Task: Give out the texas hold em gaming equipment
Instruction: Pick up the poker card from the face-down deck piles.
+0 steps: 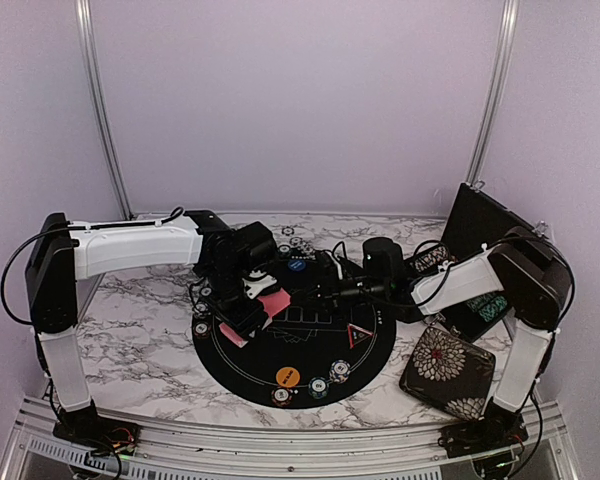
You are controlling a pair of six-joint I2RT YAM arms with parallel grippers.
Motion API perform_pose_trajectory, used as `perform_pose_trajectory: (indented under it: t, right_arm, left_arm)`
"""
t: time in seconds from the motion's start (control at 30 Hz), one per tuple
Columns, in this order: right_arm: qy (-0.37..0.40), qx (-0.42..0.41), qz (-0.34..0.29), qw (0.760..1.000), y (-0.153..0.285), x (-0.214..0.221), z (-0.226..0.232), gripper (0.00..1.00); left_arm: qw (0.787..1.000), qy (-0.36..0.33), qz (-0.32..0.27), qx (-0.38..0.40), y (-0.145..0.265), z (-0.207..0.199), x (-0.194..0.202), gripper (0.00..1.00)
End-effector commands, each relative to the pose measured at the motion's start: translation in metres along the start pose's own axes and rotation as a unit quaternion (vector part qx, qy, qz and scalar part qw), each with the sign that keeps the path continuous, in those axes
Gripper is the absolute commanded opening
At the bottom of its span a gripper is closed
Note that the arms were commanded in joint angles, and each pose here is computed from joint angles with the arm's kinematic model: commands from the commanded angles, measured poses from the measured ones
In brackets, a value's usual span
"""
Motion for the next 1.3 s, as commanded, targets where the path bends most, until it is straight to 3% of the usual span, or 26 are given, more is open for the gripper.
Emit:
perform_pose_trajectory:
  t: [0.0, 0.63, 1.27]
  right_arm:
    - [0.027, -0.020, 0.008, 0.999, -0.003, 0.000, 0.017, 0.00]
    - [0.021, -0.007, 0.022, 1.000, -0.017, 0.005, 0.008, 0.00]
    - [0.021, -0.003, 0.024, 0.999, -0.020, 0.003, 0.007, 0.21]
  left_arm:
    - [1.000, 0.001, -0.024, 0.003, 0.018, 0.001, 0.002, 0.49]
    - [0.999, -0.006, -0.032, 0.005, 0.022, 0.000, 0.000, 0.48]
    - [0.999, -0.009, -0.036, 0.008, 0.024, 0.000, 0.000, 0.47]
Point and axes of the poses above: each gripper's point midway between its finger pads, its own y axis back along the fingers, its own z axis along the line the jaws close on, x = y × z, the point moved 9 cm from there along y, back along the fingers, and after that the axes turned 5 degrees about -y, right-handed, at the moved point
